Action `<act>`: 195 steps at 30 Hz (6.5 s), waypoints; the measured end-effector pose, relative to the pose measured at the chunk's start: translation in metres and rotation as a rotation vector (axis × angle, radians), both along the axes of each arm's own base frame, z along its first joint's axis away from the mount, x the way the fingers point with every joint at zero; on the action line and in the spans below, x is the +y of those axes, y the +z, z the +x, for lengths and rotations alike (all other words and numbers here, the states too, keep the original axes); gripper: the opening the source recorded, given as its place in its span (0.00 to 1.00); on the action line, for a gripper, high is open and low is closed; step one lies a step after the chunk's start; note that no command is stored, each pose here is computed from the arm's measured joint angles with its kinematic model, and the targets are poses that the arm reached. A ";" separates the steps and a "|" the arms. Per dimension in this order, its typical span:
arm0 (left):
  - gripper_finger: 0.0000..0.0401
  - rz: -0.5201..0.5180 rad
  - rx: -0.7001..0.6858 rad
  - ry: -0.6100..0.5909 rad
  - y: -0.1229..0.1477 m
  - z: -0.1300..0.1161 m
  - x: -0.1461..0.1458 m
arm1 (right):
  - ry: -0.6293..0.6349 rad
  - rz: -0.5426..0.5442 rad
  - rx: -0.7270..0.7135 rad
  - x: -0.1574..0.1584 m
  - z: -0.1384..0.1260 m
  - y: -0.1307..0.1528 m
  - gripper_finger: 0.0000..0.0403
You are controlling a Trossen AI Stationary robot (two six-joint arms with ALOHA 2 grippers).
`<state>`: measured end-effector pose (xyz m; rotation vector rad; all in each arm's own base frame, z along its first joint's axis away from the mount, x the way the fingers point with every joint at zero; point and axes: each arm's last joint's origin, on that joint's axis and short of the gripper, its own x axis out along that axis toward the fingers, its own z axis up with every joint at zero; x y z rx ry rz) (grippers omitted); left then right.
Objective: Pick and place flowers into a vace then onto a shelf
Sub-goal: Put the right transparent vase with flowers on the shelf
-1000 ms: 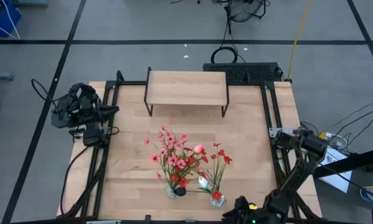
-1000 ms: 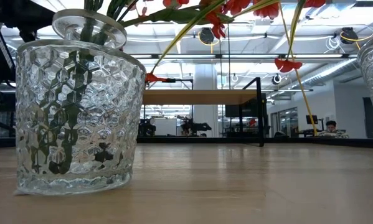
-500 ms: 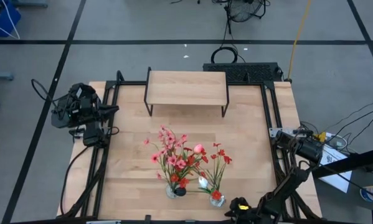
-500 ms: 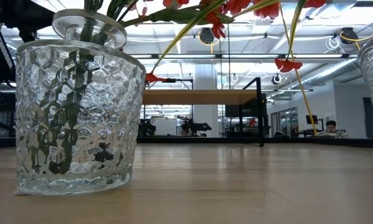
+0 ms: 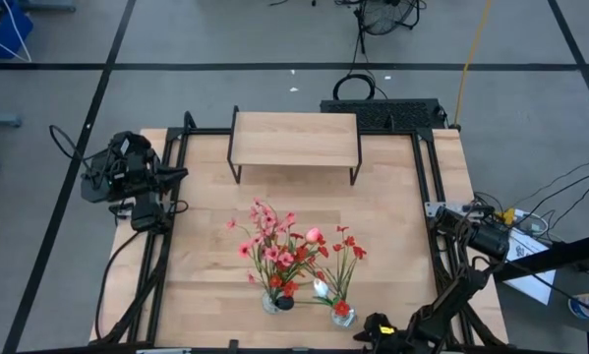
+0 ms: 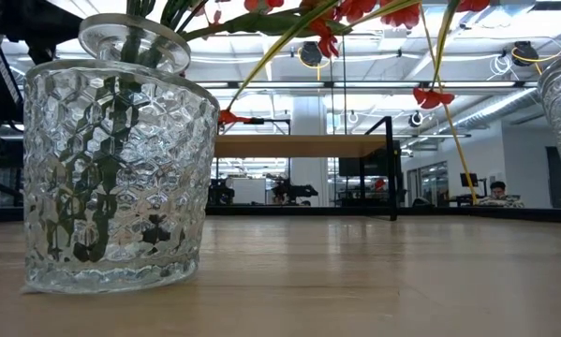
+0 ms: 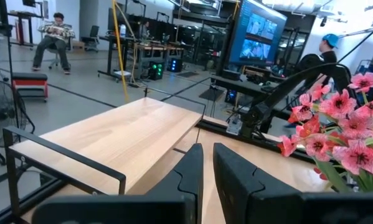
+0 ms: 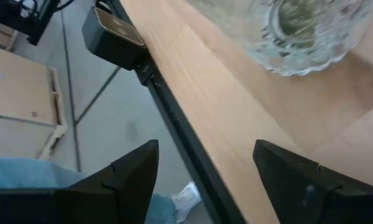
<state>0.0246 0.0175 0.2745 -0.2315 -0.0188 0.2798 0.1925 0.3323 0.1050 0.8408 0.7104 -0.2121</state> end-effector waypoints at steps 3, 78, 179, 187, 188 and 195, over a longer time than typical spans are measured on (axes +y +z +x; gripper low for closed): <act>0.10 0.000 0.000 0.000 0.000 0.000 0.000 | 0.004 -0.050 0.021 -0.003 -0.002 -0.001 0.64; 0.10 -0.057 -0.008 -0.025 0.000 0.000 -0.001 | 0.103 -0.442 -0.094 -0.051 0.019 0.078 0.64; 0.10 -0.057 -0.008 -0.028 0.000 0.000 -0.001 | -0.437 -1.128 -0.114 -0.312 0.049 0.251 0.34; 0.10 -0.053 -0.008 -0.021 0.000 0.000 -0.001 | -0.366 -1.070 -0.093 -0.383 0.052 0.249 0.34; 0.10 -0.053 -0.008 -0.021 0.000 0.000 -0.001 | -0.375 -1.071 -0.082 -0.391 0.051 0.248 0.34; 0.10 -0.046 -0.011 -0.006 0.000 0.000 0.000 | -0.377 -0.992 -0.171 -0.441 0.041 0.230 0.34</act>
